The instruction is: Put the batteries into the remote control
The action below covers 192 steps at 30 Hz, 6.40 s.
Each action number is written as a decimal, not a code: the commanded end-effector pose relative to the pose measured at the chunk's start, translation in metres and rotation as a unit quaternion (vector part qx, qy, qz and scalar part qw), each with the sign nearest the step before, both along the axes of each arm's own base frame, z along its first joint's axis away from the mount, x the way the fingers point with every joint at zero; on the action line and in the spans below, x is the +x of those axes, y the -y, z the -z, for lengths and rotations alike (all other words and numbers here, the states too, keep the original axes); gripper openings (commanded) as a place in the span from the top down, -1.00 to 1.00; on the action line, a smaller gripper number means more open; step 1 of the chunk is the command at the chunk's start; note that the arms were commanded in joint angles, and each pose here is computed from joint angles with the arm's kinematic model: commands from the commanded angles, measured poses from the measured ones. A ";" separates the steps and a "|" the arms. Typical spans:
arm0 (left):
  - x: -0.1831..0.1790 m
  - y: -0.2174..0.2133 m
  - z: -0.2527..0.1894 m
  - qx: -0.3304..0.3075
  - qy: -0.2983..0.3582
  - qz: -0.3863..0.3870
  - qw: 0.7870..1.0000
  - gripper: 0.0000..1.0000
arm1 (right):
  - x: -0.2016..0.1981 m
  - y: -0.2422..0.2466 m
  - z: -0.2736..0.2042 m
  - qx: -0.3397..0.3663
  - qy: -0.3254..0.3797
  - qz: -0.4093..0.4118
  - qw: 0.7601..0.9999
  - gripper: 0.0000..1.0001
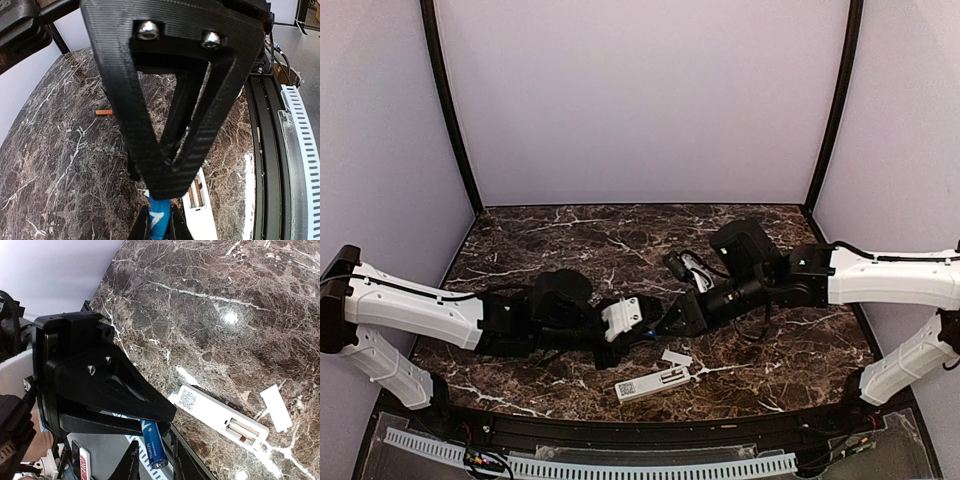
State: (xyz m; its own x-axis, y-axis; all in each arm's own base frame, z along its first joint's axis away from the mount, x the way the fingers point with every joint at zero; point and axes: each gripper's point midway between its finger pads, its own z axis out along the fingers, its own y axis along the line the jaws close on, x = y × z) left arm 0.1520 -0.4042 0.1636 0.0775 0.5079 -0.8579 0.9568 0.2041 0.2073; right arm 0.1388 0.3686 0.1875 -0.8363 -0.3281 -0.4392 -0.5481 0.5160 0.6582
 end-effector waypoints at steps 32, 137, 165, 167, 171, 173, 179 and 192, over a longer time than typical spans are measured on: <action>-0.003 0.002 -0.018 -0.028 -0.002 0.019 0.999 1.00 | -0.002 -0.006 0.004 0.017 -0.012 -0.012 1.000 1.00; -0.038 -0.012 0.176 0.215 -0.207 -0.022 0.954 1.00 | 0.015 0.070 0.156 -0.173 -0.158 0.180 0.955 0.30; -0.041 -0.013 0.179 0.227 -0.213 -0.016 0.950 1.00 | 0.021 0.076 0.139 -0.226 -0.118 0.171 0.952 0.44; -0.041 -0.014 0.180 0.228 -0.214 -0.017 0.950 1.00 | 0.021 0.074 0.135 -0.224 -0.117 0.167 0.953 0.45; -0.041 -0.014 0.180 0.229 -0.214 -0.017 0.949 1.00 | 0.021 0.077 0.133 -0.236 -0.111 0.168 0.951 0.44; -0.041 -0.013 0.181 0.230 -0.214 -0.017 0.949 1.00 | 0.021 0.078 0.131 -0.237 -0.107 0.168 0.951 0.43; -0.040 -0.014 0.181 0.231 -0.214 -0.018 0.949 1.00 | 0.020 0.083 0.121 -0.239 -0.102 0.169 0.951 0.38; -0.040 -0.013 0.182 0.234 -0.214 -0.018 0.948 1.00 | 0.013 0.086 0.134 -0.239 -0.124 0.160 0.950 0.65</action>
State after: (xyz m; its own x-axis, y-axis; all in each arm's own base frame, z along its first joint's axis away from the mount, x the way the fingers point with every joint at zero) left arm 0.1293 -0.4206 0.0191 -0.2259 0.7438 -0.6291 0.9712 0.2219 -0.0864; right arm 0.1526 0.2817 0.0602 -0.9858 -0.1410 -0.0909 -0.1657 0.9034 0.3955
